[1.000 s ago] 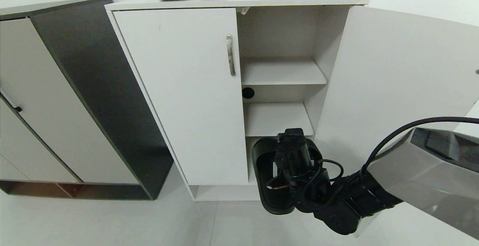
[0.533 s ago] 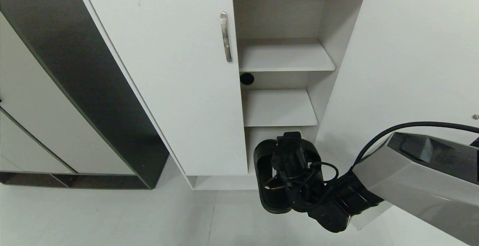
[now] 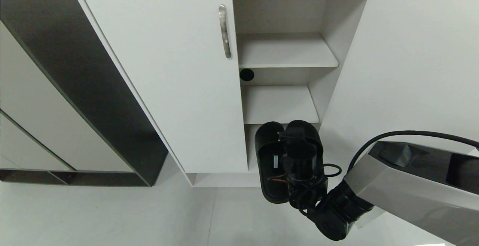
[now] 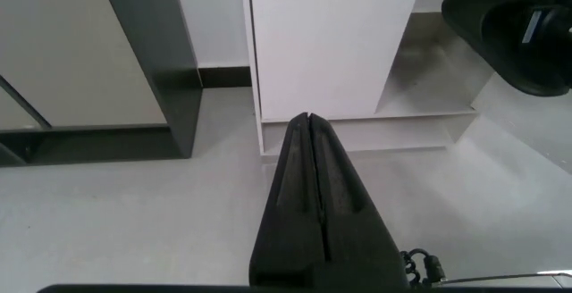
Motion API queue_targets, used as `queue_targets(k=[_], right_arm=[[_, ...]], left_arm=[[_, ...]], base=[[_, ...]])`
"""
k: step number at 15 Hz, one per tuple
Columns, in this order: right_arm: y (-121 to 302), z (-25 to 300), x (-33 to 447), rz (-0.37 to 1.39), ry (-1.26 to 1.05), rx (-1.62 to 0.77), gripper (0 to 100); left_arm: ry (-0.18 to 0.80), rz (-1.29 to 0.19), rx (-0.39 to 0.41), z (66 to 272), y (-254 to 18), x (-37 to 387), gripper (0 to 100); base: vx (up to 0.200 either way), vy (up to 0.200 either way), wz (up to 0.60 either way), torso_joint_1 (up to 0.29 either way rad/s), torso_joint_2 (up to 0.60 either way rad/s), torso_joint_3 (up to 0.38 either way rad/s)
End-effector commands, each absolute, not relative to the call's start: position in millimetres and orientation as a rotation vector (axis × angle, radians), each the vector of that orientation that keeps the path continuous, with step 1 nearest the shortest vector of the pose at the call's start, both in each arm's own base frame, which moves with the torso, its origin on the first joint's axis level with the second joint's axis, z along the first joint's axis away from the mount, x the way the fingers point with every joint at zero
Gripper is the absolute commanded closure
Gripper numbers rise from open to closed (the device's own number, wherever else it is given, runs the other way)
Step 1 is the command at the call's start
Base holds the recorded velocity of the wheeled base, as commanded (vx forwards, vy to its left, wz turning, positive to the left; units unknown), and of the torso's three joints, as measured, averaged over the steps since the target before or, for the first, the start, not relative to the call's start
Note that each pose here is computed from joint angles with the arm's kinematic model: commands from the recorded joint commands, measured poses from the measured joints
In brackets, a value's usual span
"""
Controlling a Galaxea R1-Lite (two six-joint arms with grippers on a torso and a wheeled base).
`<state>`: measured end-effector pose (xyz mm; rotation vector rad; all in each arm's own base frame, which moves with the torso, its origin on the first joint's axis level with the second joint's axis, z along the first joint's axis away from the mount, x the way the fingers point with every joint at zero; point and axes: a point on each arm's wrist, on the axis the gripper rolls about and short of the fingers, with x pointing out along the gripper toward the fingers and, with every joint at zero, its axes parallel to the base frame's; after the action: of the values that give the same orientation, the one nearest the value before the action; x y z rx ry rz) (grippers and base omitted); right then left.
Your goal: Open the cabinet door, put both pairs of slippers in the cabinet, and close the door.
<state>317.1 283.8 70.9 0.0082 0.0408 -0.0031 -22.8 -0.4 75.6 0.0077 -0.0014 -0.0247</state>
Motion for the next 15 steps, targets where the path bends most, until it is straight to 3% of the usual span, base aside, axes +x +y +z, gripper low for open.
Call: queue_targets(k=[1, 3, 15], right_arm=[[283.9, 63.1, 318.0, -0.004, 0.055, -0.006, 100], [284.3, 61.6, 318.4, -0.003, 0.056, -0.007, 100], [282.2, 60.8, 319.9, -0.004, 0.051, 0.0, 100]], left_arm=[[0.0, -0.025, 0.008, 75.7, -0.4, -22.7, 100], [0.0, -0.026, 0.008, 75.7, -0.4, -22.7, 100], [0.0, -0.026, 0.005, 75.7, -0.4, -22.7, 100]], base=[[0.0, 0.0, 0.0, 0.0, 0.0, 0.0], [0.0, 0.0, 0.0, 0.0, 0.0, 0.0], [0.2, 0.0, 0.0, 0.002, 0.0, 0.002]])
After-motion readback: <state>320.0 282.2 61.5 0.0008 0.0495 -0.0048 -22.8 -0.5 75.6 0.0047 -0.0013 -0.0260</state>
